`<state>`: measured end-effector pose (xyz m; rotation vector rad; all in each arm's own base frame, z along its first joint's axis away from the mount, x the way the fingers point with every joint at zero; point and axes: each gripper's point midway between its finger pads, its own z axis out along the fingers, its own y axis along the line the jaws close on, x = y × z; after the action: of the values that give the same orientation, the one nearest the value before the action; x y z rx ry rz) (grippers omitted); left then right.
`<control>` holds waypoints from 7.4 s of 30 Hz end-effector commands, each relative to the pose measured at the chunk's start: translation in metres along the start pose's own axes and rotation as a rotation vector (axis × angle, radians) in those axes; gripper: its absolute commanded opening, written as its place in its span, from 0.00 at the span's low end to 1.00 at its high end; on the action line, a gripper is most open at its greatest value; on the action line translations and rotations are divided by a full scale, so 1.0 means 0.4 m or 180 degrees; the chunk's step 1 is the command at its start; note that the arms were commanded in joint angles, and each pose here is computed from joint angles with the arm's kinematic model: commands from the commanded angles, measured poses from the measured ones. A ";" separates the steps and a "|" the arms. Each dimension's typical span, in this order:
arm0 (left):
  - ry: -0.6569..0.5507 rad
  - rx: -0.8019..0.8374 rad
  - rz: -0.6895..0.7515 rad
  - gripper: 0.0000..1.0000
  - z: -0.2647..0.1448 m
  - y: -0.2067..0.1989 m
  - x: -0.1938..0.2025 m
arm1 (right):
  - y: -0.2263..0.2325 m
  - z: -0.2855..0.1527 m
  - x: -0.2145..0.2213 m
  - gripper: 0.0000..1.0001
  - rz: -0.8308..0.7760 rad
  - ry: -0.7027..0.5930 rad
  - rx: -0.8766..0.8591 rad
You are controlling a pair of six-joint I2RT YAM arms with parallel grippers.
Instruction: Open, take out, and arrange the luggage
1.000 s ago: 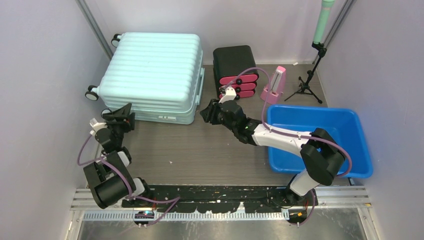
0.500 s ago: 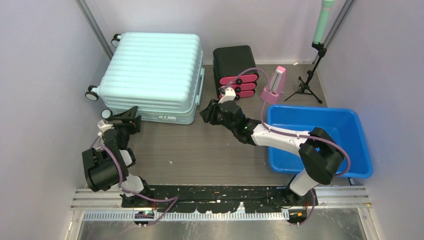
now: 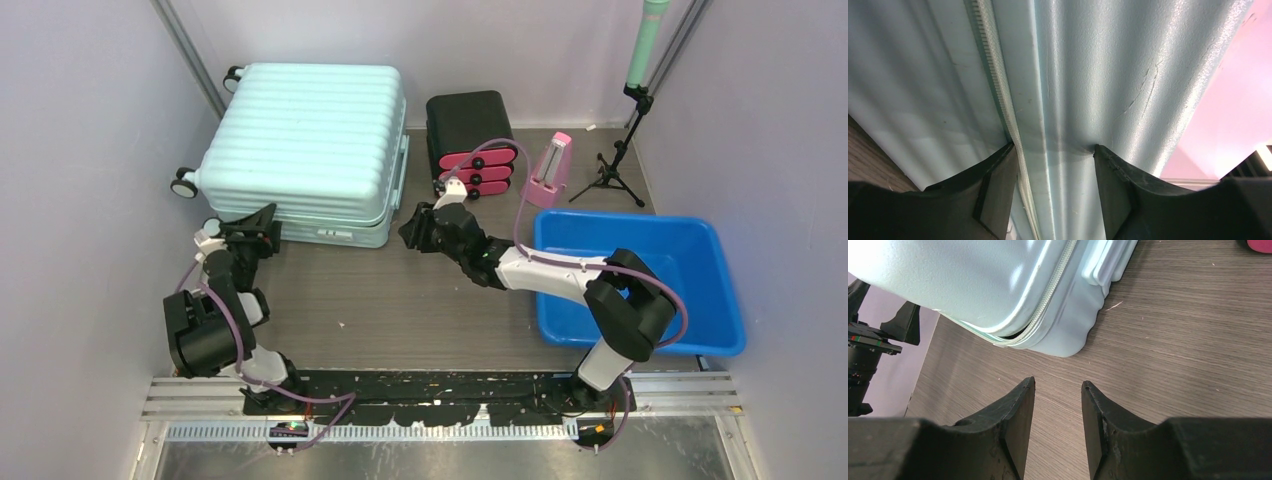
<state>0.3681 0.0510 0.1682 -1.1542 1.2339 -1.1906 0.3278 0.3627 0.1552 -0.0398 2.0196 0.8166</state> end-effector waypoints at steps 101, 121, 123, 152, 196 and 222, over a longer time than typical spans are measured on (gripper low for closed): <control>-0.0046 0.2000 0.1604 0.62 0.623 -0.693 0.067 | -0.135 0.113 0.190 0.00 -0.0203 0.0026 0.1485; 0.0222 0.2153 0.0947 0.75 0.482 -0.952 0.153 | -0.148 0.067 0.188 0.00 -0.0354 0.0026 0.1387; 0.0239 0.2108 0.0900 0.74 0.481 -0.965 0.153 | -0.145 0.062 0.181 0.00 -0.0333 -0.0002 0.1366; -0.0443 0.1641 0.0632 0.85 0.518 -1.051 0.122 | -0.128 0.008 0.215 0.00 -0.0319 0.0099 0.1124; -0.0494 0.1617 0.1430 0.51 0.365 -1.085 0.143 | -0.070 -0.054 0.268 0.00 -0.0598 0.0248 0.0875; -0.0020 0.1769 0.1872 0.89 0.432 -1.020 0.264 | -0.033 -0.084 0.287 0.00 -0.0802 0.0290 0.0649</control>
<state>0.5858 -0.0636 0.5336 -0.5035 1.0787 -0.9894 0.2809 0.3661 0.1195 0.0518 1.9672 0.5508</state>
